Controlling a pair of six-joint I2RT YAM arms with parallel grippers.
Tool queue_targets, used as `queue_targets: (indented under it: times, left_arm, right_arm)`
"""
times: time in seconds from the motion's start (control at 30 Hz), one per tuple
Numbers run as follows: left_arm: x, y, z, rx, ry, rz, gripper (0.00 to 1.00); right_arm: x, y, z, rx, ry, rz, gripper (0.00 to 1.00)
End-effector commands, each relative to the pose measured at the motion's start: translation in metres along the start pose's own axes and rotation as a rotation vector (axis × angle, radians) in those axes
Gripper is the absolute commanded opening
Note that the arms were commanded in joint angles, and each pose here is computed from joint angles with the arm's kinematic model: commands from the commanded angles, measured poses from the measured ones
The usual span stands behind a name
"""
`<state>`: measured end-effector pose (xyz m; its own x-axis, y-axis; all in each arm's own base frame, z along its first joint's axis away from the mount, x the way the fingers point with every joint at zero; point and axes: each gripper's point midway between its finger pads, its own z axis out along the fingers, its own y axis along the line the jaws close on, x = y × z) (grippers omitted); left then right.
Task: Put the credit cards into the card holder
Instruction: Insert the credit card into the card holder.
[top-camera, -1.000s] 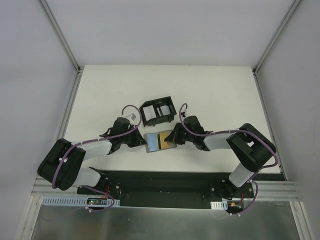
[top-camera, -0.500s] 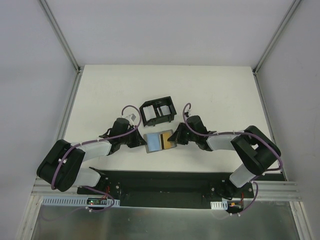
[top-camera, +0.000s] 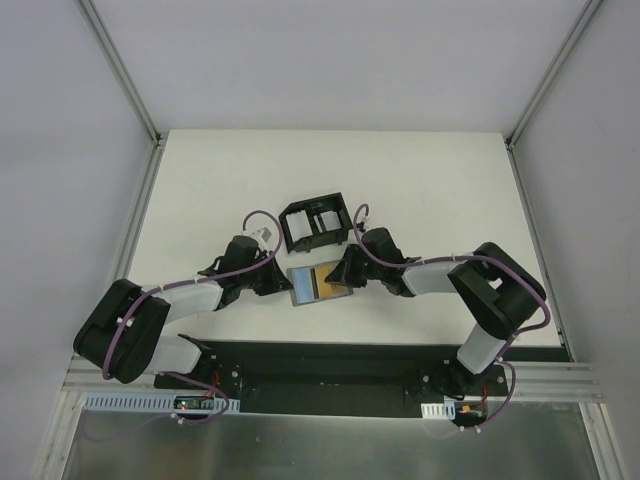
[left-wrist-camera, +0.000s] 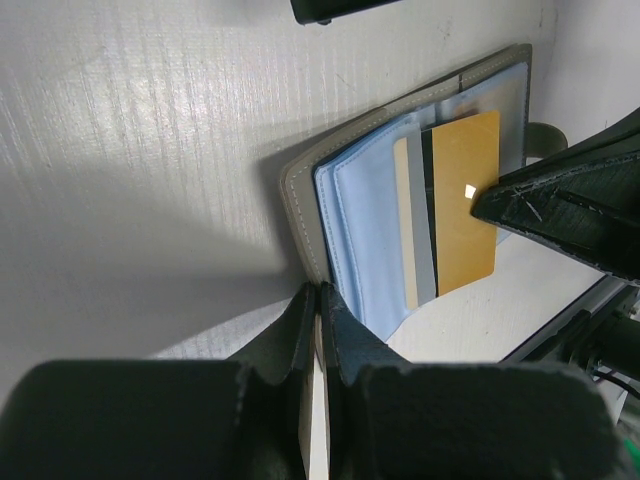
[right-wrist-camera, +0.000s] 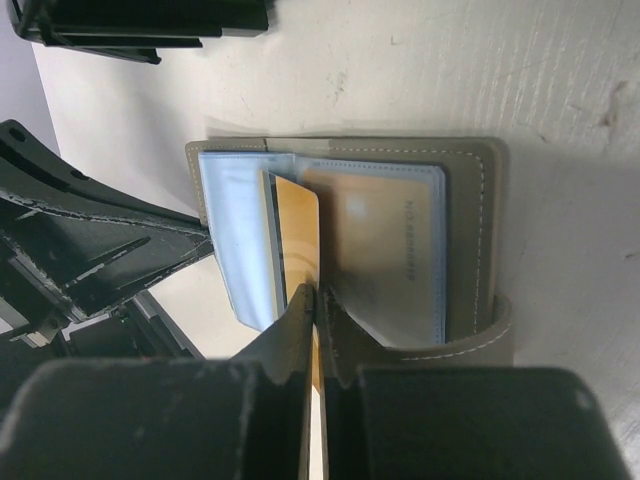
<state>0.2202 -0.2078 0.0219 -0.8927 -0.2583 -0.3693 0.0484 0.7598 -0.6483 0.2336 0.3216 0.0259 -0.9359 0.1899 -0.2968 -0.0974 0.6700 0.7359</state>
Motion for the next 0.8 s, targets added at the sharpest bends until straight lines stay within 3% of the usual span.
queue_targets:
  times: [0.0,0.37,0.57,0.77]
  left_arm:
    - [-0.002,0.001,0.001,-0.004,-0.014,-0.009,0.00]
    - [-0.001,0.000,0.001,0.003,-0.012,-0.014,0.00]
    - [-0.002,-0.001,0.000,0.008,-0.015,-0.009,0.00]
    - [-0.001,0.000,-0.001,0.007,-0.014,-0.008,0.00]
  right_arm:
    - [0.012,-0.009,0.003,0.033,0.047,0.000,0.00]
    - [0.019,0.022,0.016,-0.045,0.081,-0.009,0.07]
    - [0.007,0.009,0.003,0.018,0.027,-0.055,0.32]
    - [0.001,0.010,-0.004,0.034,0.021,-0.086,0.40]
